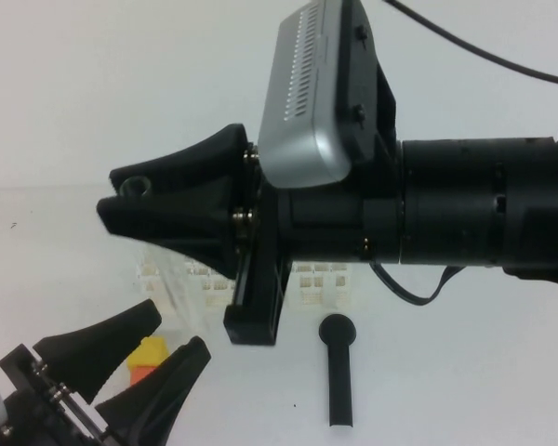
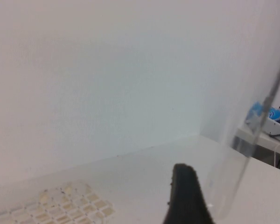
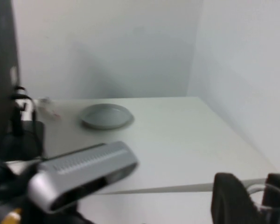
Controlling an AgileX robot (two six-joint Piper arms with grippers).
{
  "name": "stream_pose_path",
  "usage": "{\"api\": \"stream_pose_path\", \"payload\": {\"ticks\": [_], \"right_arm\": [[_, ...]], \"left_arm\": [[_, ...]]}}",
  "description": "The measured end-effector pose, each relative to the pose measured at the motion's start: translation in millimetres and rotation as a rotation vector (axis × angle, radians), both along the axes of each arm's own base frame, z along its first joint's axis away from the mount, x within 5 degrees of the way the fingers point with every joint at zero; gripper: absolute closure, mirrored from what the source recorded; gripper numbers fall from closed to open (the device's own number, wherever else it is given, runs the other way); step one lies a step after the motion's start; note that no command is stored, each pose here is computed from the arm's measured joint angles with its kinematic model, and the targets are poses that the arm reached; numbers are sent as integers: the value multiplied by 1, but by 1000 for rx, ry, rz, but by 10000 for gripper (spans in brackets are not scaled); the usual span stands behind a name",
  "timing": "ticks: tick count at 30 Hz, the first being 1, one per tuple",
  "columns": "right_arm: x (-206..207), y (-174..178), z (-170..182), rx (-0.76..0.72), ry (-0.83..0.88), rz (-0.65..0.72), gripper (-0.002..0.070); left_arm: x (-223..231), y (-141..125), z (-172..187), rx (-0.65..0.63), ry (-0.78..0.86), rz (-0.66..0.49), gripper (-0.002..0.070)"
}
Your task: Place the test tubes
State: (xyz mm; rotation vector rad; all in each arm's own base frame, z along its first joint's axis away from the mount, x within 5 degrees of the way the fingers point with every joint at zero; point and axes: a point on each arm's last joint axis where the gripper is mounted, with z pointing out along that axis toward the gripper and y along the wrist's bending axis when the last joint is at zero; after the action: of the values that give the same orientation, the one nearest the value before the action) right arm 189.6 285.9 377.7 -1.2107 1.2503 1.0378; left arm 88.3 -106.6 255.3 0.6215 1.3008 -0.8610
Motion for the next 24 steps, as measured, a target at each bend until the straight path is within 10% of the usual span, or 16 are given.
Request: {"api": "stream_pose_path", "payload": {"ticks": [6,14,24], "right_arm": [[14,-3,-3,-46,-59,-147,549],[31,-14,5,-76,-90,-383,549],[28,-30,24,-45,-111,-486,549]], "left_arm": [[0,-1,-5,59,12,1,281],[-4,15,-3,126,-6,111,673],[-11,55,6,104,-33,399,676]]}}
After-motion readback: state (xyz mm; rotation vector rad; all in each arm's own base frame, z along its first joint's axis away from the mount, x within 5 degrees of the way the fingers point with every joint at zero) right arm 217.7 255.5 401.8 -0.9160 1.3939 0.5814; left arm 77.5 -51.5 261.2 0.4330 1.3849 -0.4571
